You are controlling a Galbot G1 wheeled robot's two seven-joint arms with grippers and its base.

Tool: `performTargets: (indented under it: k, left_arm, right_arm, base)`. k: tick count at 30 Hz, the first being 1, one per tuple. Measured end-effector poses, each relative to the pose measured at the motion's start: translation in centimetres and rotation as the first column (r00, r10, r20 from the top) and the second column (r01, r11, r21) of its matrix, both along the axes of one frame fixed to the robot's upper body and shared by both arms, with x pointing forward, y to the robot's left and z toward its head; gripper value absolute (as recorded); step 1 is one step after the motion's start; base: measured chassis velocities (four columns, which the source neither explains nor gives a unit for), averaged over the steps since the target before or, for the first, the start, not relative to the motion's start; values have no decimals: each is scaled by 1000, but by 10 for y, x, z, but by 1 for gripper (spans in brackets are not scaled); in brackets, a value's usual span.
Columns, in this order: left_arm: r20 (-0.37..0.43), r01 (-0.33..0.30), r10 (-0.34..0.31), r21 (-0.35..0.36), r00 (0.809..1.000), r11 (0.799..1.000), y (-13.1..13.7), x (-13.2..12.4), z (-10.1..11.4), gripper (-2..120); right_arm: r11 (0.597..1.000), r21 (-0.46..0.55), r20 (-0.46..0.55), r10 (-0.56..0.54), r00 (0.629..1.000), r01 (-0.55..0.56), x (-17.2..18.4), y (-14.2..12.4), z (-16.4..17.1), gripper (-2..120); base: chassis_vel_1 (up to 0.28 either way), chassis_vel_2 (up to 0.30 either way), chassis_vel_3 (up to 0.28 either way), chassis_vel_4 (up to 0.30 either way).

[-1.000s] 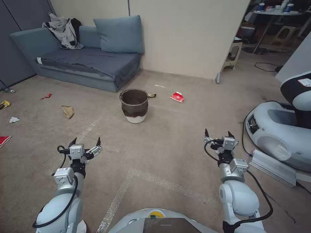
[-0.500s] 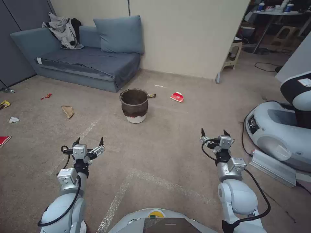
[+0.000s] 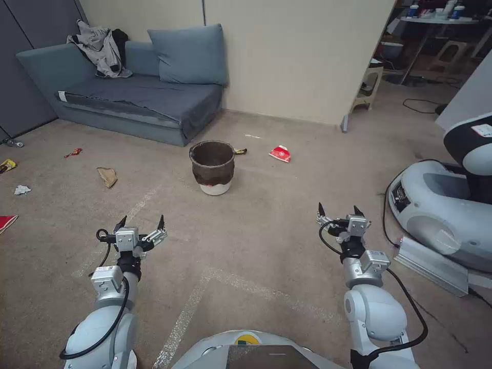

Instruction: Pick up the trash bin, then pick up the garbage from the floor and place it into the trash bin.

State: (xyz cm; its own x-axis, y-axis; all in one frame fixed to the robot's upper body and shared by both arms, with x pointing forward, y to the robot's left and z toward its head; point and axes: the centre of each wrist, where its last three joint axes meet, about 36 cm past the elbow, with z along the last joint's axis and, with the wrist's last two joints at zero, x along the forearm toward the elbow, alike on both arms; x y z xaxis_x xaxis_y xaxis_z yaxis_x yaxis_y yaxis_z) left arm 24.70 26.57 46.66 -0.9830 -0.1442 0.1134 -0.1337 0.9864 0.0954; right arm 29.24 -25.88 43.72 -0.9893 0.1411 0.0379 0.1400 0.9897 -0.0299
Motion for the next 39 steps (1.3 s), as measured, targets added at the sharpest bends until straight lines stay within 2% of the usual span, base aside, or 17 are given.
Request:
performTargets:
  k: [19,39]
  left_arm:
    - [6,-7,7,-1,1000,1000,0,-2,5,100]
    - [13,-14,14,0,1000,1000,2,-2,8,100]
  right_arm:
    - [1000,-1,-5,25,1000,-25,3,3,0,100]
    - [999,2,0,35,999,-35,6,7,0,100]
  base:
    - [-14,16,14,-17]
    - [-89,91,92,-90]
